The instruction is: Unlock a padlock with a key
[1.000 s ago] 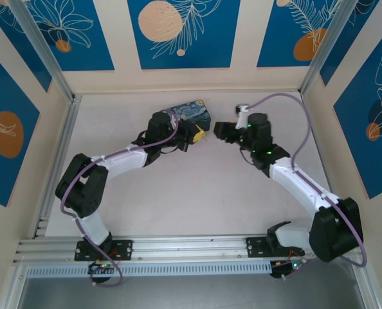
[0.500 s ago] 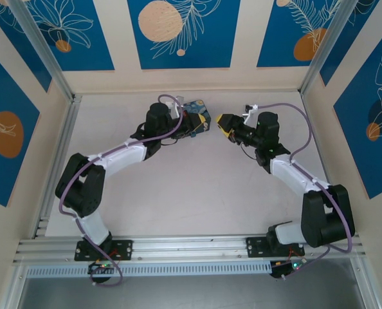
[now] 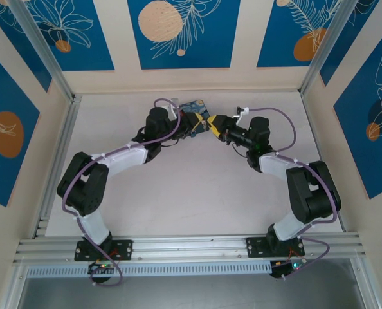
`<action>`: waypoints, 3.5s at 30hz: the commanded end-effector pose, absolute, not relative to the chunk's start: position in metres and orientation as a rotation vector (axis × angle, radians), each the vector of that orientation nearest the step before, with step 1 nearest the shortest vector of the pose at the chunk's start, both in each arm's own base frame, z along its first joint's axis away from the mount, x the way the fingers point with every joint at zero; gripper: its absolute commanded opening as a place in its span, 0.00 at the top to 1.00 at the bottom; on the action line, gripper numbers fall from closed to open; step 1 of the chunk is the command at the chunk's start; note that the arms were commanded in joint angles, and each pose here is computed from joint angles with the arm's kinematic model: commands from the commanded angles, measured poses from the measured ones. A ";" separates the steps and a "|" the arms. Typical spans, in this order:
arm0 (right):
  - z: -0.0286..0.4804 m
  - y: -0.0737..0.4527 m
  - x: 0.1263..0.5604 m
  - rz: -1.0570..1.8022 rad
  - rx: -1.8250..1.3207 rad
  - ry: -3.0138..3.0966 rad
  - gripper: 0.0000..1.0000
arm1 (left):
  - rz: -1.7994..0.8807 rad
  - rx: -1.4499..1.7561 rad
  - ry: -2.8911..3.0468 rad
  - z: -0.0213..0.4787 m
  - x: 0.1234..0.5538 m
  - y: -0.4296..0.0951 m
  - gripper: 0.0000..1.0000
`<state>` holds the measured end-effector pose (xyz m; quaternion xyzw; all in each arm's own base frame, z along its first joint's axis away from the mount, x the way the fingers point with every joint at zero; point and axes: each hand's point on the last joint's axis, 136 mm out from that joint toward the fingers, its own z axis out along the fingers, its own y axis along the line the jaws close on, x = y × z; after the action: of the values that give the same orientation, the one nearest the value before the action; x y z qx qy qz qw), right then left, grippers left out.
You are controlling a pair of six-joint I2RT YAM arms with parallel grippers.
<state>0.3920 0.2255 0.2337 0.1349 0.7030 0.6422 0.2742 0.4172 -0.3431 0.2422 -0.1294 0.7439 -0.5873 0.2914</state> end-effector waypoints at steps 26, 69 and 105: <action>0.229 0.247 0.405 1.800 0.377 1.803 0.71 | -1.588 -0.441 1.905 0.250 0.416 -0.339 1.00; 0.213 0.226 0.401 1.822 0.358 1.824 1.00 | -1.407 -0.400 1.942 0.261 0.405 -0.291 0.13; 0.245 0.238 0.369 1.595 -0.357 1.835 1.00 | -1.540 -0.472 2.043 0.187 0.413 -0.272 0.00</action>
<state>0.3796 0.2371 0.2475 -0.1190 0.7073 0.6061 0.3439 0.4081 -0.2720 0.1738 -0.1784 0.7747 -0.5464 0.2635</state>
